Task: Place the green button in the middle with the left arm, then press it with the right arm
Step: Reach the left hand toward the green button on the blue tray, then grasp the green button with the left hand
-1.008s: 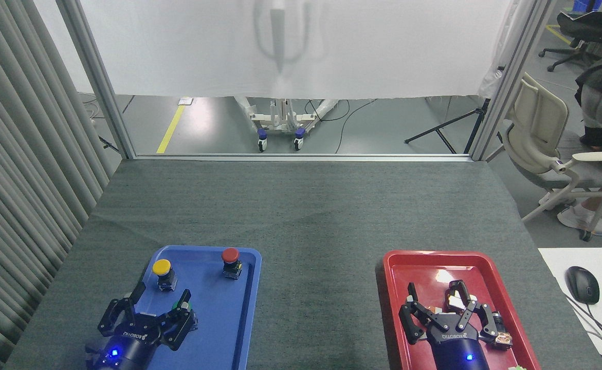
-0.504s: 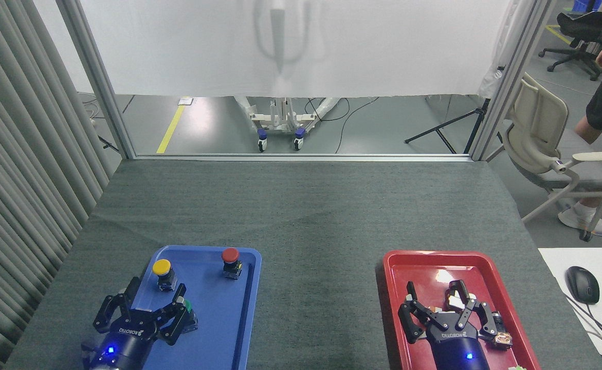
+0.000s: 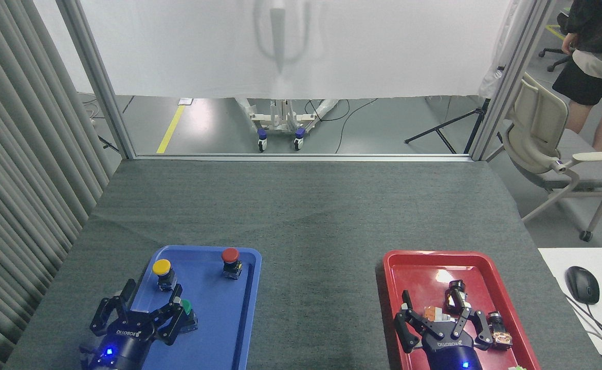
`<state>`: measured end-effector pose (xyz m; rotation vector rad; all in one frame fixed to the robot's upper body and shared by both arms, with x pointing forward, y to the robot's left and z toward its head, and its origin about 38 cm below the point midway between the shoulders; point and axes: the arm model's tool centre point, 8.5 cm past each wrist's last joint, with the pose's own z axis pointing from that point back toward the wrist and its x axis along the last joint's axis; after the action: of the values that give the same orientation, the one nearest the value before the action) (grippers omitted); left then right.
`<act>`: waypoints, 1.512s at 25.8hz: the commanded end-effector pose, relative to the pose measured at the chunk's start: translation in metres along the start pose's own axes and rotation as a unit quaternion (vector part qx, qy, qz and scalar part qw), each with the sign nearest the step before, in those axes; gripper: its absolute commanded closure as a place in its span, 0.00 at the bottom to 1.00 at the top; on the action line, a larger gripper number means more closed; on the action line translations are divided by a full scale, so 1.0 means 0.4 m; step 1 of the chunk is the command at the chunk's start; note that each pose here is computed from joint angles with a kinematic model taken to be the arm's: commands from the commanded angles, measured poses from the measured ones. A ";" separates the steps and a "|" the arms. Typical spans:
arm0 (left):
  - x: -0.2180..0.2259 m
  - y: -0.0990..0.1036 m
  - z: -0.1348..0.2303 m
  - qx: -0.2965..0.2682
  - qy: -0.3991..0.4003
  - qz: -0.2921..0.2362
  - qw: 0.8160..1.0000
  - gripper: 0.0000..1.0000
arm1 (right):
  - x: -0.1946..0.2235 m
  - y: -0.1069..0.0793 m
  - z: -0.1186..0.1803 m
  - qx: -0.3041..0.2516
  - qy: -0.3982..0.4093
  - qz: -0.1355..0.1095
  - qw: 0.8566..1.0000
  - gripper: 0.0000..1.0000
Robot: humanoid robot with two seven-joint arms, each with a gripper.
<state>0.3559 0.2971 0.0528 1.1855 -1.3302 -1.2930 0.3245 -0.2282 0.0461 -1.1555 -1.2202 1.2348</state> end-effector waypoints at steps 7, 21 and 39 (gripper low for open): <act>0.005 0.005 -0.006 0.002 -0.003 0.001 1.000 0.01 | -0.015 0.004 0.010 0.000 0.006 0.001 1.000 0.00; 0.000 0.033 -0.011 0.013 -0.004 -0.009 1.000 0.01 | -0.014 0.019 0.027 0.002 0.006 -0.002 1.000 0.00; 0.013 -0.022 0.064 -0.019 -0.004 -0.001 1.000 0.01 | -0.072 0.009 0.023 0.000 0.032 0.002 0.999 0.00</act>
<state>0.3464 0.2956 0.0565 1.1896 -1.3310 -1.3031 0.3185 -0.2530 0.0437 -1.1867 -1.1815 1.1985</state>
